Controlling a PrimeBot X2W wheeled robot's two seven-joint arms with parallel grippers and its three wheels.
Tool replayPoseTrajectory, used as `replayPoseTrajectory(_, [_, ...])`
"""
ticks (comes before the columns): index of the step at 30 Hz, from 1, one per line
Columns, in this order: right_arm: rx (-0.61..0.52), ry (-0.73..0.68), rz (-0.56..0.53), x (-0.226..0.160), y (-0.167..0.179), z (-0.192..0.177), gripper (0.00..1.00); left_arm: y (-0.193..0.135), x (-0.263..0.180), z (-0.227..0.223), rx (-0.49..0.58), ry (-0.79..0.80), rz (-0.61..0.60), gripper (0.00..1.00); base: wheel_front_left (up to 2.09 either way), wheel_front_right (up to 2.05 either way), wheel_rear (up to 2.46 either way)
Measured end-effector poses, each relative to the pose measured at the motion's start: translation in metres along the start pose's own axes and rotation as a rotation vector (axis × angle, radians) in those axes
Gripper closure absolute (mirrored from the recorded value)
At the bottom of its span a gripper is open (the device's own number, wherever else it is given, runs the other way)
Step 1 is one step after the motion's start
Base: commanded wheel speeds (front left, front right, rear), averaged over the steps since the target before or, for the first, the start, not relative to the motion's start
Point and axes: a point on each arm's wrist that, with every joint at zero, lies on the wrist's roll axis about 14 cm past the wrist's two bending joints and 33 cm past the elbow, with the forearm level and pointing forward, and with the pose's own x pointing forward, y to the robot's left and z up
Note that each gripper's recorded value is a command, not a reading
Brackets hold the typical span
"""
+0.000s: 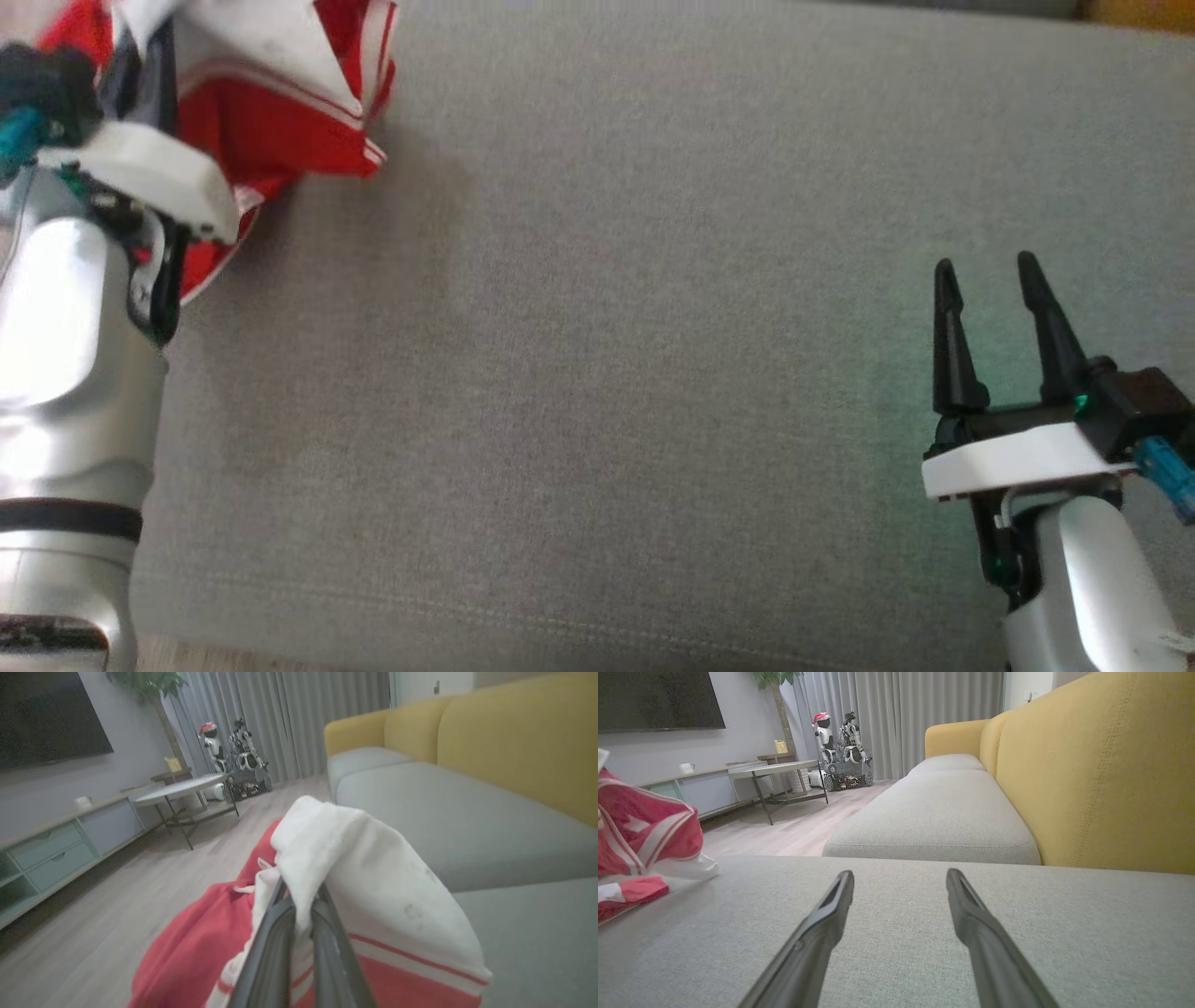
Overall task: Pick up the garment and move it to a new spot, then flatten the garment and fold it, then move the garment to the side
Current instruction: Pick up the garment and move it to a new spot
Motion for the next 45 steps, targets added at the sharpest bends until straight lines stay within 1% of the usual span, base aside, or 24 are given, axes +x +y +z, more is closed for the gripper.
replayPoseTrajectory(4, [0.007,-0.047,-0.008,-0.009,0.0,0.019,0.0,-0.014,-0.007,0.068,0.017,-0.203,-0.042,1.0,0.0,0.0,0.0])
replayPoseTrajectory(6, [0.01,-0.069,-0.018,-0.015,-0.002,0.027,0.0,-0.028,-0.015,0.091,0.009,-0.271,-0.076,1.0,0.0,0.0,0.0])
replayPoseTrajectory(11, [0.009,-0.084,-0.061,-0.034,-0.013,0.035,0.0,-0.071,-0.027,0.118,-0.041,-0.315,-0.184,1.0,0.0,0.0,0.0])
replayPoseTrajectory(16, [0.008,-0.115,-0.127,-0.051,-0.033,0.045,0.0,-0.136,-0.037,0.145,-0.111,-0.357,-0.337,1.0,0.0,0.0,0.0])
replayPoseTrajectory(18, [0.006,-0.118,-0.155,-0.059,-0.042,0.046,0.0,-0.164,-0.042,0.146,-0.131,-0.354,-0.405,1.0,0.0,0.0,0.0])
replayPoseTrajectory(22, [0.003,-0.133,-0.204,-0.074,-0.056,0.05,0.0,-0.223,-0.052,0.136,-0.178,-0.315,-0.541,1.0,0.0,0.0,0.0])
replayPoseTrajectory(27, [0.0,-0.125,-0.277,-0.094,-0.076,0.047,0.0,-0.288,-0.058,0.13,-0.261,-0.285,-0.666,1.0,0.0,0.0,0.0])
replayPoseTrajectory(28, [0.0,-0.125,-0.277,-0.094,-0.076,0.047,0.0,-0.288,-0.058,0.13,-0.261,-0.285,-0.666,1.0,0.0,0.0,0.0])
replayPoseTrajectory(29, [0.008,-0.123,-0.315,-0.103,-0.086,0.046,0.0,-0.313,-0.06,0.125,-0.282,-0.267,-0.712,1.0,0.0,0.0,0.0])
replayPoseTrajectory(30, [0.008,-0.123,-0.315,-0.103,-0.086,0.046,0.0,-0.313,-0.06,0.125,-0.282,-0.267,-0.712,1.0,0.0,0.0,0.0])
replayPoseTrajectory(33, [0.007,-0.126,-0.365,-0.114,-0.1,0.048,0.0,-0.345,-0.062,0.116,-0.29,-0.233,-0.774,1.0,0.0,0.0,0.0])
replayPoseTrajectory(34, [0.004,-0.121,-0.387,-0.12,-0.106,0.047,0.0,-0.361,-0.061,0.109,-0.289,-0.208,-0.798,0.64,0.0,0.0,0.0])
replayPoseTrajectory(35, [0.004,-0.121,-0.387,-0.12,-0.106,0.047,0.0,-0.361,-0.061,0.109,-0.289,-0.208,-0.798,0.14,0.0,0.0,0.0])
replayPoseTrajectory(36, [0.003,-0.116,-0.399,-0.123,-0.109,0.046,0.0,-0.368,-0.06,0.103,-0.292,-0.19,-0.811,0.0,0.0,0.0,0.0])
replayPoseTrajectory(40, [0.005,-0.106,-0.428,-0.129,-0.117,0.042,0.0,-0.387,-0.066,0.075,-0.284,-0.115,-0.856,0.0,0.0,0.0,0.0])
replayPoseTrajectory(42, [0.005,-0.11,-0.431,-0.129,-0.118,0.043,0.0,-0.384,-0.065,0.069,-0.291,-0.102,-0.838,0.0,0.0,0.0,0.0])
replayPoseTrajectory(45, [0.007,-0.12,-0.416,-0.124,-0.115,0.046,0.0,-0.368,-0.059,0.068,-0.304,-0.109,-0.78,0.0,0.0,0.0,0.0])
